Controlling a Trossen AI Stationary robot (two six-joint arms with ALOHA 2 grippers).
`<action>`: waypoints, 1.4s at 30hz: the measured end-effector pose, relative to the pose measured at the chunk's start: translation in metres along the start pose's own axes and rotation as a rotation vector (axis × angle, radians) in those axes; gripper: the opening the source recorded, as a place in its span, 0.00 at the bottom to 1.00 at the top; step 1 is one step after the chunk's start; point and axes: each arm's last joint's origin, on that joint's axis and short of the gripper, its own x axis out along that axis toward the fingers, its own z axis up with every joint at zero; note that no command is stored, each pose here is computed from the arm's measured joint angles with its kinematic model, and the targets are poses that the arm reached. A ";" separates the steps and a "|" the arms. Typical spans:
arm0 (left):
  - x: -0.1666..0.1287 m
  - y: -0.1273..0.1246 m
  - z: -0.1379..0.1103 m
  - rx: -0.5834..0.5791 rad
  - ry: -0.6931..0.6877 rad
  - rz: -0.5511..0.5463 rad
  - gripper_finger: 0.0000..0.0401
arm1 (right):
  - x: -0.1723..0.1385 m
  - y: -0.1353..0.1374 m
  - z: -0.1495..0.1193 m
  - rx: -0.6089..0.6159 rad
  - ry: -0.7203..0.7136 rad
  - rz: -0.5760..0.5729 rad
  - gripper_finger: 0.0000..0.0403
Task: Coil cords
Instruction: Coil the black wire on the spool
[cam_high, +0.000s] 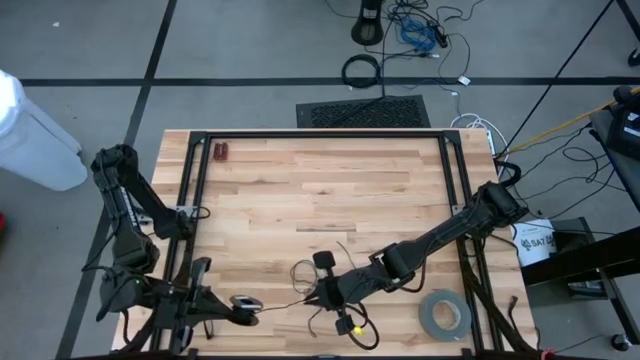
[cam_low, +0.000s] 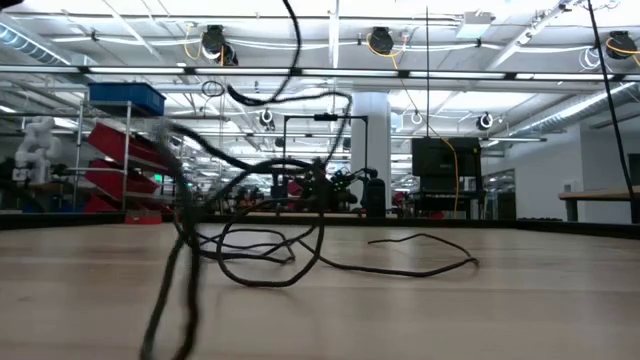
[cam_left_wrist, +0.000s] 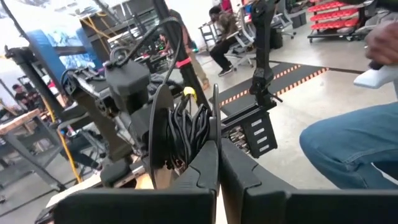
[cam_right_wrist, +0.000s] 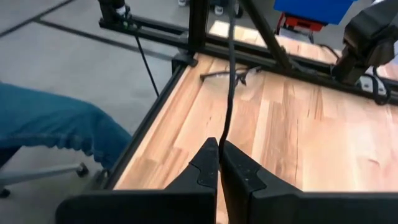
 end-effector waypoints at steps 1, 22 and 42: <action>0.000 0.000 0.001 0.001 -0.005 -0.003 0.01 | 0.000 0.000 -0.001 -0.002 0.014 -0.001 0.00; -0.010 -0.007 0.003 0.058 0.008 0.031 0.01 | -0.044 0.022 0.003 0.015 0.115 0.028 0.00; -0.011 -0.010 0.001 0.105 0.007 -0.025 0.01 | -0.071 0.042 0.010 -0.035 0.095 0.030 0.00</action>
